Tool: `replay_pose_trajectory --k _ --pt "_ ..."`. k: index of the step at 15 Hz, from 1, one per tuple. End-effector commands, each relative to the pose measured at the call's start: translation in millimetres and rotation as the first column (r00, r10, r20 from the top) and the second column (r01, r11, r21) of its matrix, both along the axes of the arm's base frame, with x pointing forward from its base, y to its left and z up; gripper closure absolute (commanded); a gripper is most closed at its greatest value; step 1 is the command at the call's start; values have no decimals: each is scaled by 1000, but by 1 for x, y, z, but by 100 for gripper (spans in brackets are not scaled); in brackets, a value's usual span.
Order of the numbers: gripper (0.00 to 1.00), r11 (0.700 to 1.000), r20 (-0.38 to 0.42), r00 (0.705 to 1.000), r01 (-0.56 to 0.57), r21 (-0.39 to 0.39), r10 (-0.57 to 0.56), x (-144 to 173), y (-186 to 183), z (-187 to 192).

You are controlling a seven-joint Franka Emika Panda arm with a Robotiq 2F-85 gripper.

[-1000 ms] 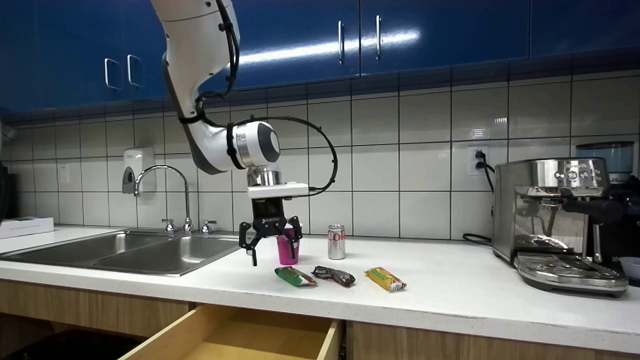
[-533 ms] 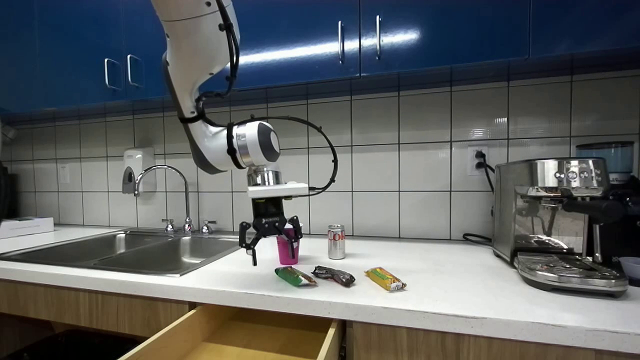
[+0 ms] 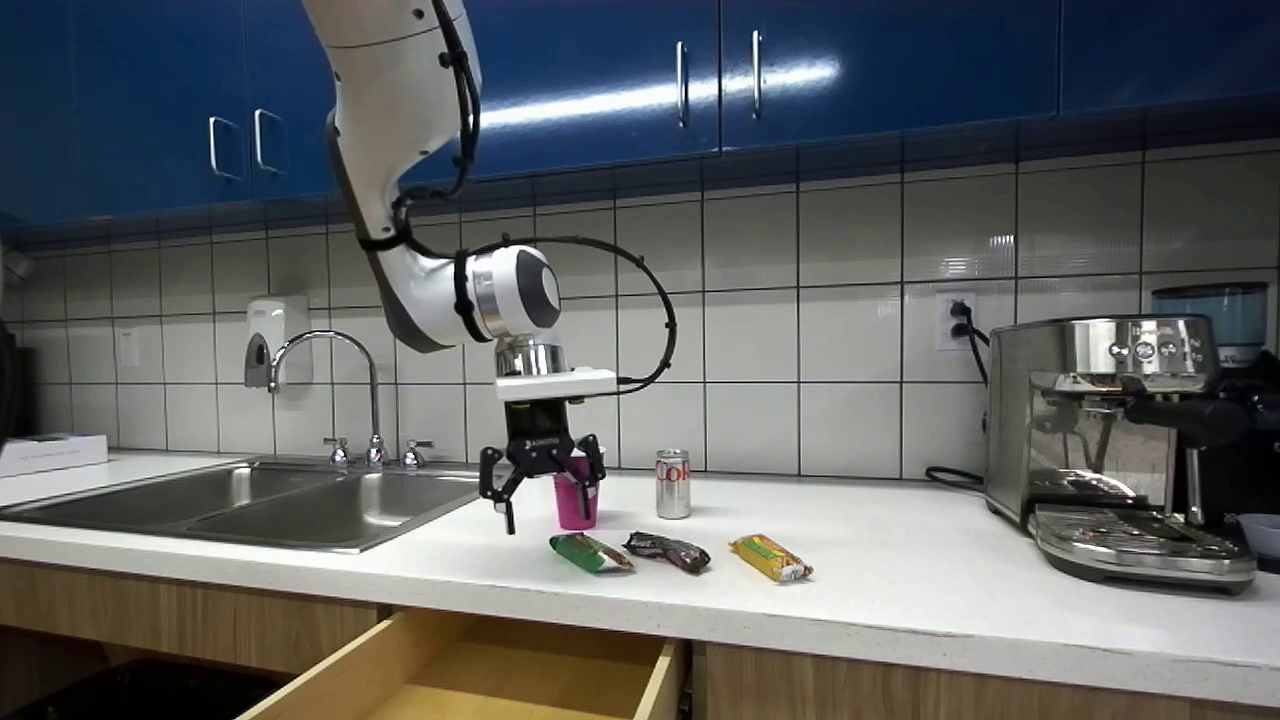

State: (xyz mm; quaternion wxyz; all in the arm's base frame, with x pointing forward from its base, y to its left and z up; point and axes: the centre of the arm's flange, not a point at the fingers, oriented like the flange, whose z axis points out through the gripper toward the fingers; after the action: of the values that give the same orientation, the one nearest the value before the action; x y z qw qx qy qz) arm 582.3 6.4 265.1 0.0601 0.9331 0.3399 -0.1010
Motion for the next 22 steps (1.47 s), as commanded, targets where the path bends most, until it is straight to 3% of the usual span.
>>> replay_pose_trajectory --k 1,22 --pt "0 1000 13 1000 -3 1 3 12 -7 -4" --pt "0 999 9 999 40 8 -40 59 -30 -32"
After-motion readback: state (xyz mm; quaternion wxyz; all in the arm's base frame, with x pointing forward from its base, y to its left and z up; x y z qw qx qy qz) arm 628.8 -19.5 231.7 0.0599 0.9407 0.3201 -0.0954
